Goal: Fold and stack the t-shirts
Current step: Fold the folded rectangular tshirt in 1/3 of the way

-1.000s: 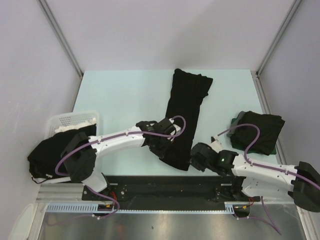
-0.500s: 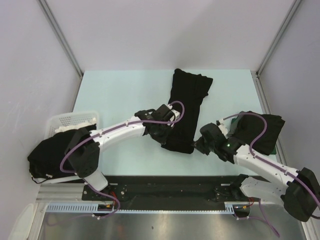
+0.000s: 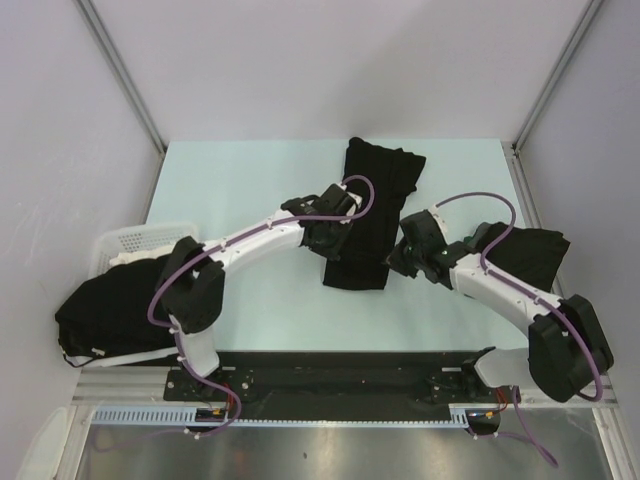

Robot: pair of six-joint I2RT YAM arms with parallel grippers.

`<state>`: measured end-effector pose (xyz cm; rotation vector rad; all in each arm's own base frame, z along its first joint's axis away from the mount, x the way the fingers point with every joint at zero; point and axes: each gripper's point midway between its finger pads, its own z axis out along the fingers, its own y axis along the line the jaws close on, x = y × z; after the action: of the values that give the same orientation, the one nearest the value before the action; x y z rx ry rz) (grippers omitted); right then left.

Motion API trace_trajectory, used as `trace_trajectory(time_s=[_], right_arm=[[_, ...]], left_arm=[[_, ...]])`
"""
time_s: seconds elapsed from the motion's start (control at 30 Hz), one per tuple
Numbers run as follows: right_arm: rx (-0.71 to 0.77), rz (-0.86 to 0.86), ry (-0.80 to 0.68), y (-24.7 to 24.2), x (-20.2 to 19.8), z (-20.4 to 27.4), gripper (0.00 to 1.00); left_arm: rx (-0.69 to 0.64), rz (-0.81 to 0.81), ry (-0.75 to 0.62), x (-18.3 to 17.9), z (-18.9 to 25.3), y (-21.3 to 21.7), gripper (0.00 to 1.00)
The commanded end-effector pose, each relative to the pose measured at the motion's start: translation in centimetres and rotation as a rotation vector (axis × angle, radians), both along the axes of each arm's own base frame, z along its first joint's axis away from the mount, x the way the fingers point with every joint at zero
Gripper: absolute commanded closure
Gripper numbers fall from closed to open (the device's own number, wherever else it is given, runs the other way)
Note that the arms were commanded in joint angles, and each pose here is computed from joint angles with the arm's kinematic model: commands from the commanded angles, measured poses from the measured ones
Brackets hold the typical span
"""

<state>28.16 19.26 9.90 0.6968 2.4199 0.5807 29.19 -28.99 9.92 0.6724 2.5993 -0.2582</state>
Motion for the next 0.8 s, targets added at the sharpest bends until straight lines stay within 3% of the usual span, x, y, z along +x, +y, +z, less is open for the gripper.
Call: trace_trajectory(time_s=[0.0, 0.77], right_arm=[[-0.025, 0.033, -0.090, 0.1, 3.1, 1.9, 1.00], [-0.172, 0.048, -0.148, -3.2, 9.8, 2.9, 1.00]], left_arm=[[0.044, 0.035, -0.088, 3.1, 1.1, 0.3, 1.00], [0.015, 0.132, -0.236, 9.9, 5.1, -0.1, 1.00]])
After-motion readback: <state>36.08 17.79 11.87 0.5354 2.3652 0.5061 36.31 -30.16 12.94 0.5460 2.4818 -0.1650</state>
